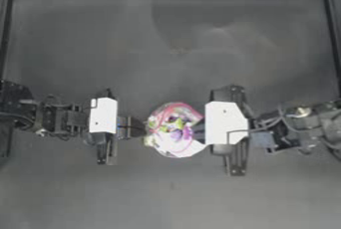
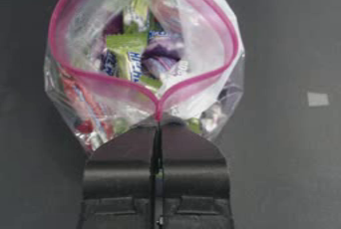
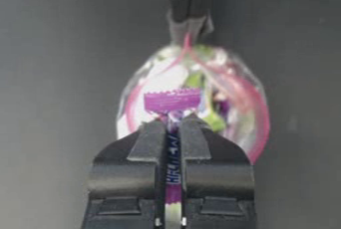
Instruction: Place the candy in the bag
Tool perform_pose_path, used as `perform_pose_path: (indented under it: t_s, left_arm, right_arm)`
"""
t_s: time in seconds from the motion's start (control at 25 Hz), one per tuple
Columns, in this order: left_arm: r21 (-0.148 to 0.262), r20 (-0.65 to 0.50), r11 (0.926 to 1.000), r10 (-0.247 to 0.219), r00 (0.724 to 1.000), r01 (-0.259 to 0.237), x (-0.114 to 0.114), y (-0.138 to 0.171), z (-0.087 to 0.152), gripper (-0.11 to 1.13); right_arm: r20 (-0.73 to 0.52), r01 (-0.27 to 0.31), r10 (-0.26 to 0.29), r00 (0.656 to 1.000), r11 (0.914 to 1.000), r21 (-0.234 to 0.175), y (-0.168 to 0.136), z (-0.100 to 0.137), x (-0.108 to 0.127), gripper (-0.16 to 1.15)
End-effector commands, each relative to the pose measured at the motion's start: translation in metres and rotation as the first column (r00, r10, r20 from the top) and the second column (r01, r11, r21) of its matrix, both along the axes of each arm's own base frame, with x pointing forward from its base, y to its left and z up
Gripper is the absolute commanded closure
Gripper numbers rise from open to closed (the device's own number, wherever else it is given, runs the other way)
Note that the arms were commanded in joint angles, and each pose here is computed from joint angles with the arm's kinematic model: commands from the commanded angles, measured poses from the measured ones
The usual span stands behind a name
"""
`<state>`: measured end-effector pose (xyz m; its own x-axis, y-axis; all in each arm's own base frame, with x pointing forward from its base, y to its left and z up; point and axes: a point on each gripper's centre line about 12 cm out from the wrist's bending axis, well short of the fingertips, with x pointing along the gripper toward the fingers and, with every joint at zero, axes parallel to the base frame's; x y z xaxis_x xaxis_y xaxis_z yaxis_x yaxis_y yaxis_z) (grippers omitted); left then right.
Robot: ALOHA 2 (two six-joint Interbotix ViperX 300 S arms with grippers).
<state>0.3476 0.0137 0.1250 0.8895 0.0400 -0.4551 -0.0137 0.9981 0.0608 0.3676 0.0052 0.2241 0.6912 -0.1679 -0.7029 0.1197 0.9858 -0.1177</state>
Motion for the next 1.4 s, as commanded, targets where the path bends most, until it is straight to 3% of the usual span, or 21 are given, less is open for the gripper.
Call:
perform_pose_path:
  t_s: [0.04, 0.2, 0.52, 0.72, 0.92, 1.32, 1.4]
  left_arm:
    - [0.002, 0.037, 1.0000, -0.001, 0.999, 0.001, 0.005, 0.000, 0.010, 0.97]
    - [0.002, 0.034, 1.0000, -0.003, 0.999, 0.003, 0.005, 0.000, 0.010, 0.97]
    - [0.002, 0.032, 1.0000, -0.003, 0.999, 0.003, 0.004, 0.000, 0.009, 0.97]
    - [0.002, 0.032, 1.0000, -0.001, 0.999, 0.001, 0.004, 0.000, 0.009, 0.97]
    - [0.002, 0.032, 1.0000, -0.003, 0.999, 0.003, 0.004, 0.000, 0.009, 0.97]
    - [0.002, 0.028, 1.0000, -0.001, 1.000, 0.001, 0.003, 0.000, 0.008, 0.97]
    - [0.002, 0.028, 1.0000, -0.003, 1.000, 0.003, 0.004, 0.000, 0.007, 0.97]
  right_arm:
    - [0.043, 0.001, -0.001, 0.999, 1.0000, -0.007, -0.009, 0.005, 0.013, 0.68]
    - [0.036, 0.006, -0.005, 0.999, 0.9997, -0.024, -0.021, -0.005, 0.022, 0.68]
    - [0.013, 0.009, -0.009, 1.000, 0.9998, -0.018, -0.027, -0.024, 0.029, 0.68]
    - [0.005, 0.008, -0.008, 1.000, 1.0000, -0.002, -0.026, -0.031, 0.031, 0.67]
    - [0.024, 0.009, -0.010, 1.000, 0.9990, 0.044, -0.022, -0.034, 0.032, 0.63]
    - [0.041, 0.013, -0.016, 0.999, 0.9963, 0.085, -0.019, -0.036, 0.032, 0.10]
    - [0.041, 0.017, -0.021, 0.999, 0.9956, 0.092, -0.019, -0.036, 0.032, 0.05]
